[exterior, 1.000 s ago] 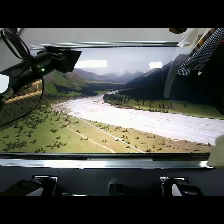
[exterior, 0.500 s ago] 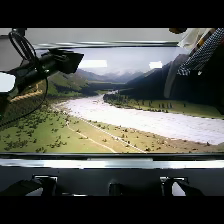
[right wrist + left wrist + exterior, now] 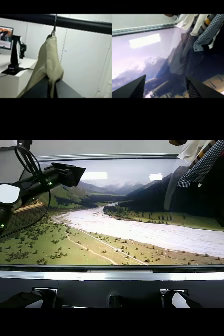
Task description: Fold the clothes and pants, and hang the long-sleeved shirts on hangers.
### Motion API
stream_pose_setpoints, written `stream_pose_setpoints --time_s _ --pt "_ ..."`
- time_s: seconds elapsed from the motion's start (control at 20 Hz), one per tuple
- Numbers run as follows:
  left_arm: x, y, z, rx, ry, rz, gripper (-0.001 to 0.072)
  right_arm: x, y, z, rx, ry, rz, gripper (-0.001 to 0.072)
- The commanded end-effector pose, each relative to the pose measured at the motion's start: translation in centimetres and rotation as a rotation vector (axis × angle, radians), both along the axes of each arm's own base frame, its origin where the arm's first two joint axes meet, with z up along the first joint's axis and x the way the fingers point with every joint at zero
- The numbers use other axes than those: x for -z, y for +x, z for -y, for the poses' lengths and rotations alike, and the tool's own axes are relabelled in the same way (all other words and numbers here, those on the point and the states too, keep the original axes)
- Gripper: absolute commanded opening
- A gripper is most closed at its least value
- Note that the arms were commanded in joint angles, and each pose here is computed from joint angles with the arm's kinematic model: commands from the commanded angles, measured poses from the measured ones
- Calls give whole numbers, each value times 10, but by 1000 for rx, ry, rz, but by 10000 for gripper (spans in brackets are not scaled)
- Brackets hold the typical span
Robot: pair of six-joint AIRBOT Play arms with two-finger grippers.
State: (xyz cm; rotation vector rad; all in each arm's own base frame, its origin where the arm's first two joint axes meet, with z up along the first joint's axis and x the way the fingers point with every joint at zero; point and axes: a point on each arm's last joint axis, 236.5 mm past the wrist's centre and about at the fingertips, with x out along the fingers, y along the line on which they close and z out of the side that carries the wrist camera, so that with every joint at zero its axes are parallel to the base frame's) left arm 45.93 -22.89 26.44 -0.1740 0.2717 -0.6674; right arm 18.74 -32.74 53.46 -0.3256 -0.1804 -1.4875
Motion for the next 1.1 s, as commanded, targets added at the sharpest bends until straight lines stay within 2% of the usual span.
stream_pose_setpoints --time_s 0.0,0.3,0.45,0.5,0.55,0.6,0.8,0.95,1.05 --pt "3 2 0 -1 2 -5 580 13 -15 21 10 59 46 22" --pt "5 3 0 -1 3 -10 580 60 -12 37 21 246 18 25" --pt "5 3 0 -1 3 -9 580 69 -22 35 46 291 20 45" --pt "5 3 0 -2 2 -8 581 67 -27 32 50 292 30 181" --pt "4 4 -1 -8 0 -4 582 61 -33 27 49 282 43 430" --pt "2 5 -2 -16 -3 2 604 53 -40 21 44 264 58 555" --pt "-10 9 -12 -75 -106 -37 607 -16 -69 -28 -94 69 190 558" --pt "-18 8 -22 -106 -180 -76 606 -78 -27 -90 -544 -96 415 546" --pt "-20 7 -32 -131 -212 -109 604 -87 24 -115 -827 -79 503 518"
